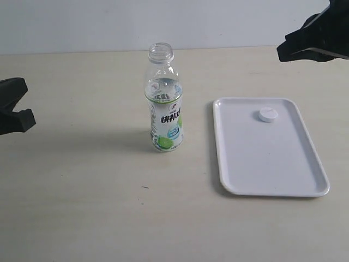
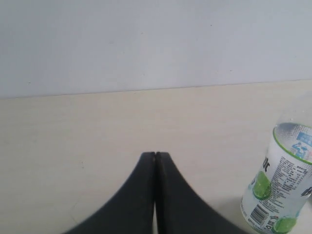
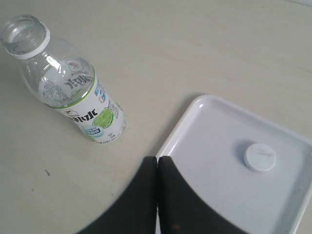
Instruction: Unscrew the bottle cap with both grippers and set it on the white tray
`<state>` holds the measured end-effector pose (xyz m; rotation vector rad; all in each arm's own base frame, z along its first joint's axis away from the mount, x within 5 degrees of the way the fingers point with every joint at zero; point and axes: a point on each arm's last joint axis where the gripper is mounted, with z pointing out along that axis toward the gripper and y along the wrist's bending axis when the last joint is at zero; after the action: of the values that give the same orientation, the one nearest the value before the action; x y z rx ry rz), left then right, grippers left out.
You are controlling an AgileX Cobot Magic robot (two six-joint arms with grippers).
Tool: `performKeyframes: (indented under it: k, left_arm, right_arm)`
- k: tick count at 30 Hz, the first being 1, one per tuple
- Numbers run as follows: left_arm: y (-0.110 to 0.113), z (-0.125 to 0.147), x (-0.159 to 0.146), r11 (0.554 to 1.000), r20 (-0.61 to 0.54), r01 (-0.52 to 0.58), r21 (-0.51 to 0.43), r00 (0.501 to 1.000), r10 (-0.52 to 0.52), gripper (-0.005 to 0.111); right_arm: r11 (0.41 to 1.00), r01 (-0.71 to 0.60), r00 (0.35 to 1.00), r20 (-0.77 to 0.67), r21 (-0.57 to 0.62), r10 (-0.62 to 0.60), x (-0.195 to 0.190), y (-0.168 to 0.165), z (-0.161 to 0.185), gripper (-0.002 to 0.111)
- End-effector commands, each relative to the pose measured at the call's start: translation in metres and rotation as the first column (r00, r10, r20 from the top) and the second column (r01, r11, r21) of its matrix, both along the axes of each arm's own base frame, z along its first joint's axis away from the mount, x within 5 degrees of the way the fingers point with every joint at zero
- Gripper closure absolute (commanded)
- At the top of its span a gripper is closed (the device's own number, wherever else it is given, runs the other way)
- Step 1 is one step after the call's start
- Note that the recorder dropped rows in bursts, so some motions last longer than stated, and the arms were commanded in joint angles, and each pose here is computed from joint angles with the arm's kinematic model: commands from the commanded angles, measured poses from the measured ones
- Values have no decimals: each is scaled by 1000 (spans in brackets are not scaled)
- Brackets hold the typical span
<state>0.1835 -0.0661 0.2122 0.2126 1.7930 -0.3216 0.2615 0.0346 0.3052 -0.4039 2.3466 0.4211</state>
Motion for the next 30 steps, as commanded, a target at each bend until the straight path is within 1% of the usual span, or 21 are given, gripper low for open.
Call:
performKeyframes:
  k: [1,5,7,9,11,12,14,16,18,20,22,24,27,30]
  left_arm:
    - [2,-1,-1,1000,-9,-12,-12,1000,12,107]
    - [3,4,-6,1000,-6,-10,-17,1000,10,107]
    - [6,4,-14,1000,-63,-9,2,998,9,107]
    - [10,5,-27,999,-134,0,42,991,5,107]
    - [15,8,-41,994,-170,26,105,985,-7,107]
    - [18,10,-50,990,-180,39,132,984,-14,107]
    - [23,17,-66,984,-159,57,170,987,-29,107]
    - [29,24,-81,979,-120,65,195,992,-42,107]
    - [34,33,-95,977,-27,59,204,998,-55,107]
    - [39,41,-108,983,63,43,177,997,-55,107]
    - [43,49,-120,989,157,28,147,986,-51,107]
    - [47,53,-131,993,227,18,120,973,-46,107]
    - [50,57,-141,996,295,11,94,955,-38,107]
    - [52,58,-146,997,326,8,82,945,-35,107]
  right_arm:
    - [1000,10,1000,12,2,-10,0,-1,1,108]
    - [1000,10,1000,12,2,-10,0,-1,1,108]
    - [1000,10,1000,12,2,-10,0,-1,1,108]
    - [1000,10,1000,12,2,-10,0,-1,1,108]
    - [1000,10,1000,12,2,-10,0,-1,1,108]
    - [1000,10,1000,12,2,-10,0,-1,1,108]
    - [1000,10,1000,12,2,-10,0,-1,1,108]
    - [1000,10,1000,12,2,-10,0,-1,1,108]
    - [1000,10,1000,12,2,-10,0,-1,1,108]
    - [1000,10,1000,12,2,-10,0,-1,1,108]
    - [1000,10,1000,12,2,-10,0,-1,1,108]
    - [1000,10,1000,12,2,-10,0,-1,1,108]
    - [1000,10,1000,12,2,-10,0,-1,1,108]
    - [1000,9,1000,13,1,-9,0,-1,1,108]
